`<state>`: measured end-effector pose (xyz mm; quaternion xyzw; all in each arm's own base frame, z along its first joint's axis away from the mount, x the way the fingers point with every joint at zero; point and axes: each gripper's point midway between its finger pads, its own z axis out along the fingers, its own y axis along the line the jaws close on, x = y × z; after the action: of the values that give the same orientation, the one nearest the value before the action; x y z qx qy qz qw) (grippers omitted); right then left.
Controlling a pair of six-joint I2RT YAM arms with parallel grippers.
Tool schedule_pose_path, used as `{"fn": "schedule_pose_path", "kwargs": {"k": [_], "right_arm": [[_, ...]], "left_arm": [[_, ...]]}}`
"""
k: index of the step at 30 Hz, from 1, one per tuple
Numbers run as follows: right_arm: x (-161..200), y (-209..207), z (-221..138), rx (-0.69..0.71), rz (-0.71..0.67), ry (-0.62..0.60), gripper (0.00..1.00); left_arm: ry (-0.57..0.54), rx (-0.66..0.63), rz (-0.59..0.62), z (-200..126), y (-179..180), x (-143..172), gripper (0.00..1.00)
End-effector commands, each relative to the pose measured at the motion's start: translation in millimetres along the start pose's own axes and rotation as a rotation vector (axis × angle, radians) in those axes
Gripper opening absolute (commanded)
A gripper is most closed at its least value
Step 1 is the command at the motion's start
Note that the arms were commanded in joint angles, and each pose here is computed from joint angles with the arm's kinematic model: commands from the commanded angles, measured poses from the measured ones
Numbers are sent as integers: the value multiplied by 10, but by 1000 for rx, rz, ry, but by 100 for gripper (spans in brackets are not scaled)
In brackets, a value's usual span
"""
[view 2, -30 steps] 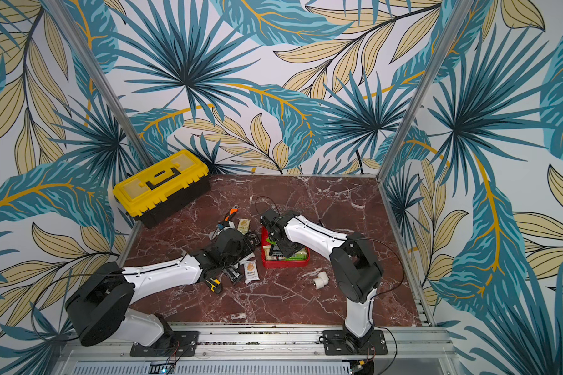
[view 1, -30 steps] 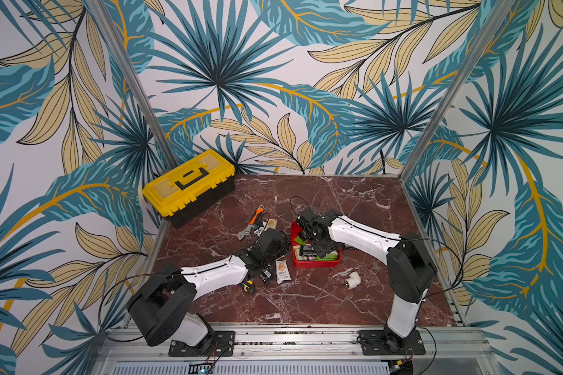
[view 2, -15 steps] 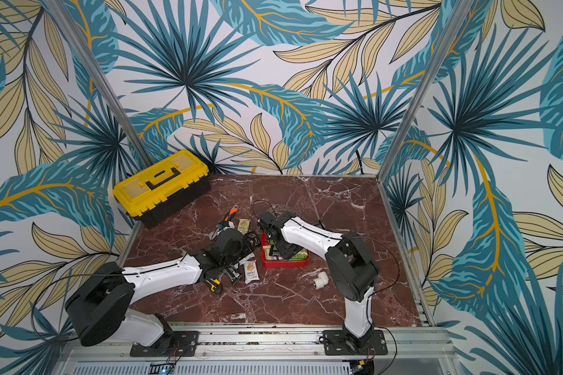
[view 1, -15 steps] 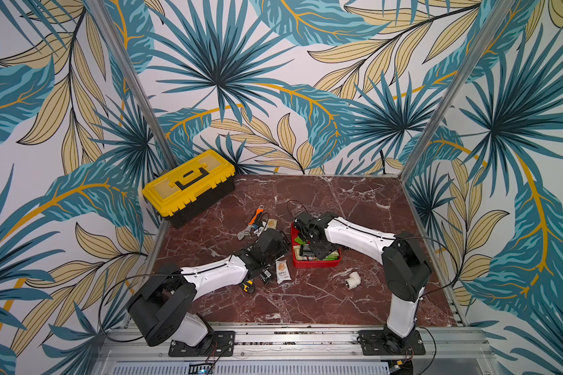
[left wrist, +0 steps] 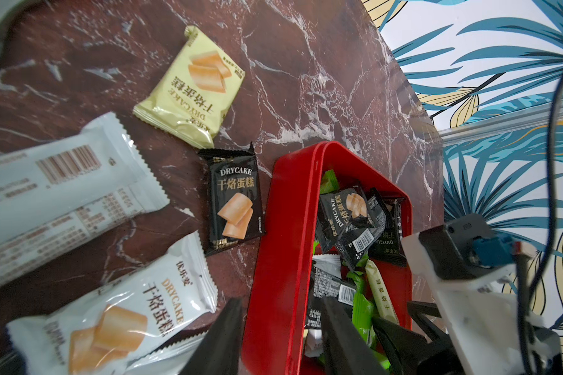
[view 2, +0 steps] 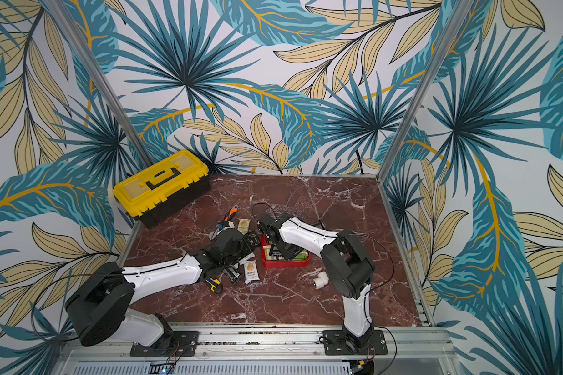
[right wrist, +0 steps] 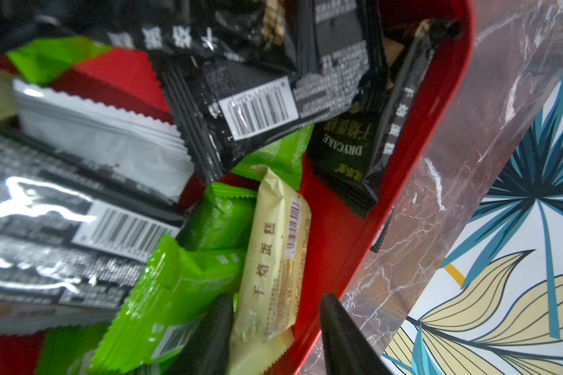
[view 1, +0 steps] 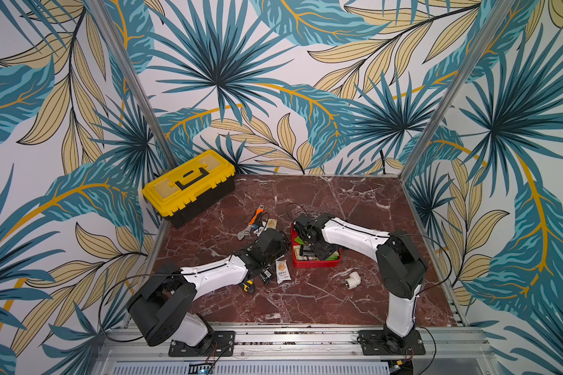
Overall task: Take the cookies out of the storage box
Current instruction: Pick up the cookie from the storage box.
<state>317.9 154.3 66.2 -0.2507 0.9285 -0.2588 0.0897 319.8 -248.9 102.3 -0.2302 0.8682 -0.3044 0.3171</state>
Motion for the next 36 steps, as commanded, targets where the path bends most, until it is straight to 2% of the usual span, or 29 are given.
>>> {"fn": "schedule_pose_path", "kwargs": {"k": [1,8,12,17,24,30,36], "right_arm": [[98,-72,66,73,-21,45,43],[42,-109,-3,70,3,19,29],[20,-80,-65,28,25,-1,23],[-37,-53,-200,-41,65,-52,10],[-79,-103,-471,-129,149,-133,9],[-29,-341,-695,-186,340,-232,5],[186,-558,-520,-400,687,-250,5]], "left_arm": [[-11,2,-4,-7,32,-17,44],[-7,6,-7,5,26,-7,44],[-8,7,-7,2,20,-13,44],[-7,6,-6,-8,24,-13,44],[-10,9,-6,-20,17,-23,44],[-7,8,-4,-16,19,-18,44],[-8,14,-3,-28,4,-29,44]]}}
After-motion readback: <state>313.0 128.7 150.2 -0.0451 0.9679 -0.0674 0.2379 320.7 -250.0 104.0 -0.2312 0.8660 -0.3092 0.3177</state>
